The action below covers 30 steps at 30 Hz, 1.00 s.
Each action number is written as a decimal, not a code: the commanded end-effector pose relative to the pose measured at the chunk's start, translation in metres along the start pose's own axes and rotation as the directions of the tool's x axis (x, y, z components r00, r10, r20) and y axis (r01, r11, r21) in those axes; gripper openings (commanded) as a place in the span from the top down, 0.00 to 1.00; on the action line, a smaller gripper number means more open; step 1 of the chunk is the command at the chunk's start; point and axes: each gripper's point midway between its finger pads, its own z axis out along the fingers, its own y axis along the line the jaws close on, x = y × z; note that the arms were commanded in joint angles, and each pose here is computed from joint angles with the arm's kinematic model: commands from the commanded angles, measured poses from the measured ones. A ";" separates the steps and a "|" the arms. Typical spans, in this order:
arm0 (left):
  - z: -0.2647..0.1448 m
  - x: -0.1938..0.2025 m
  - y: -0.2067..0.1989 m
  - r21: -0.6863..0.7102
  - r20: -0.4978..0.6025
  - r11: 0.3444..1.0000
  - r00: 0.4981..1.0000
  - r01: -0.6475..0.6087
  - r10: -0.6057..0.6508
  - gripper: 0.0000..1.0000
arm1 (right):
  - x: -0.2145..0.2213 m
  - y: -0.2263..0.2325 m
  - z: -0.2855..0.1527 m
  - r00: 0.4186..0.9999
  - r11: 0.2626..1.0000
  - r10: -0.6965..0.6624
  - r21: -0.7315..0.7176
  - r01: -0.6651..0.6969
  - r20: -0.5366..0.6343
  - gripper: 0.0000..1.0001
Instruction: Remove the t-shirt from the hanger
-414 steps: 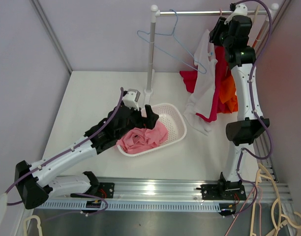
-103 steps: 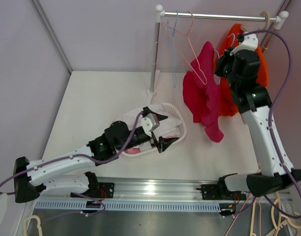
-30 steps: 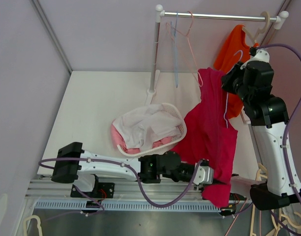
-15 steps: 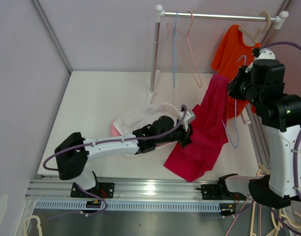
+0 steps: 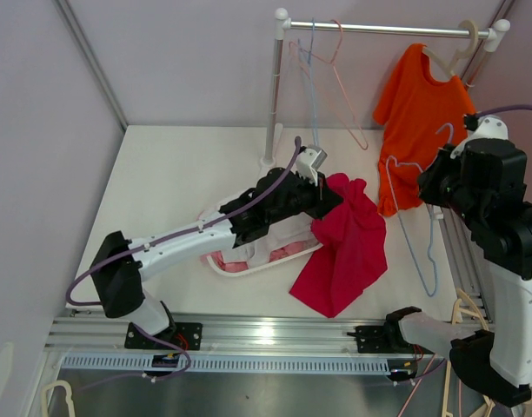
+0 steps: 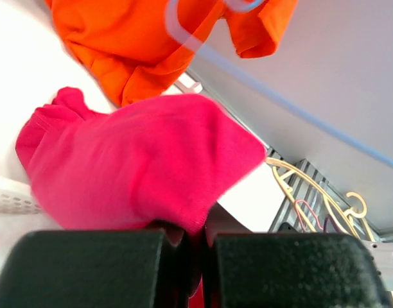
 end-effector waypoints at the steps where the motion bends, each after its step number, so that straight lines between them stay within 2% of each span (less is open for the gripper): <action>1: -0.020 -0.037 -0.023 0.072 0.076 0.997 0.997 -0.001 -0.004 0.99 | 0.002 -0.029 -0.013 1.000 0.990 -0.007 0.139 0.004 0.019 1.00; 4: -0.044 -0.052 -0.058 0.195 0.100 0.979 0.994 -0.058 0.039 0.99 | -0.015 -0.028 -0.004 0.996 0.988 -0.003 0.156 -0.011 0.087 1.00; 6: -0.070 -0.066 -0.095 0.371 0.137 0.922 0.989 -0.107 0.060 0.99 | -0.023 -0.022 0.003 0.993 0.990 0.009 0.138 -0.026 0.122 1.00; 7: -0.091 -0.080 -0.108 0.414 0.177 0.901 0.982 -0.132 0.062 0.99 | -0.033 -0.012 0.010 0.989 0.995 0.012 0.100 -0.027 0.151 1.00; 9: -0.111 -0.092 -0.119 0.443 0.206 0.879 0.974 -0.177 0.092 0.99 | -0.043 -0.002 0.019 0.985 0.998 -0.007 0.067 -0.005 0.175 1.00; 10: -0.124 -0.113 -0.128 0.447 0.251 0.869 0.962 -0.211 0.105 0.99 | -0.045 0.004 0.030 0.985 0.997 -0.057 0.055 0.049 0.165 1.00; 12: -0.146 -0.147 -0.136 0.406 0.319 0.873 0.937 -0.271 0.143 0.99 | -0.061 0.016 0.042 0.969 0.996 -0.093 0.020 0.091 0.227 1.00; 14: -0.150 -0.166 -0.126 0.355 0.348 0.887 0.922 -0.296 0.169 0.99 | -0.066 0.025 0.053 0.955 0.986 -0.160 -0.006 0.167 0.252 1.00; 15: -0.158 -0.190 -0.133 0.350 0.394 0.877 0.901 -0.328 0.180 0.99 | -0.080 0.031 0.055 0.939 0.986 -0.148 -0.021 0.163 0.309 1.00; 17: -0.153 -0.205 -0.120 0.291 0.404 0.893 0.890 -0.343 0.210 0.99 | -0.093 0.034 0.059 0.928 0.987 -0.144 -0.023 0.162 0.343 0.99; 18: -0.158 -0.231 -0.126 0.271 0.455 0.889 0.863 -0.369 0.220 0.99 | -0.103 0.038 0.059 0.917 0.986 -0.139 -0.038 0.165 0.374 0.98; 19: -0.155 -0.238 -0.117 0.237 0.454 0.896 0.858 -0.376 0.240 0.99 | -0.107 0.041 0.061 0.914 0.983 -0.139 -0.059 0.174 0.382 0.97; 20: -0.151 -0.245 -0.111 0.207 0.462 0.900 0.849 -0.383 0.255 0.99 | -0.113 0.045 0.064 0.910 0.978 -0.140 -0.088 0.188 0.391 1.00; 21: -0.155 -0.269 -0.115 0.174 0.511 0.891 0.812 -0.419 0.282 0.99 | -0.125 0.048 0.065 0.893 0.976 -0.132 -0.101 0.192 0.430 1.00; 23: -0.149 -0.285 -0.098 0.106 0.521 0.895 0.791 -0.433 0.322 0.99 | -0.136 0.050 0.069 0.874 0.972 -0.132 -0.113 0.207 0.467 1.00; 24: -0.166 -0.312 -0.106 0.080 0.580 0.888 0.746 -0.453 0.329 0.99 | -0.139 0.054 0.075 0.869 0.965 -0.143 -0.128 0.229 0.474 1.00; 26: -0.148 -0.323 -0.076 0.024 0.552 0.904 0.760 -0.426 0.343 0.99 | -0.155 0.053 0.080 0.849 0.967 -0.136 -0.120 0.227 0.510 1.00; 27: -0.173 -0.353 -0.088 0.011 0.618 0.896 0.708 -0.443 0.343 0.99 | -0.163 0.055 0.084 0.846 0.964 -0.132 -0.131 0.230 0.516 1.00; 28: -0.155 -0.357 -0.061 -0.017 0.593 0.907 0.726 -0.420 0.348 0.99 | -0.167 0.055 0.087 0.852 0.967 -0.109 -0.144 0.211 0.513 1.00; 29: -0.154 -0.362 -0.057 -0.001 0.598 0.912 0.731 -0.411 0.330 0.99 | -0.173 0.050 0.090 0.852 0.971 -0.095 -0.142 0.194 0.516 1.00; 30: -0.172 -0.383 -0.064 -0.015 0.648 0.905 0.685 -0.426 0.333 0.99 | -0.176 0.053 0.093 0.855 0.965 -0.086 -0.170 0.198 0.512 1.00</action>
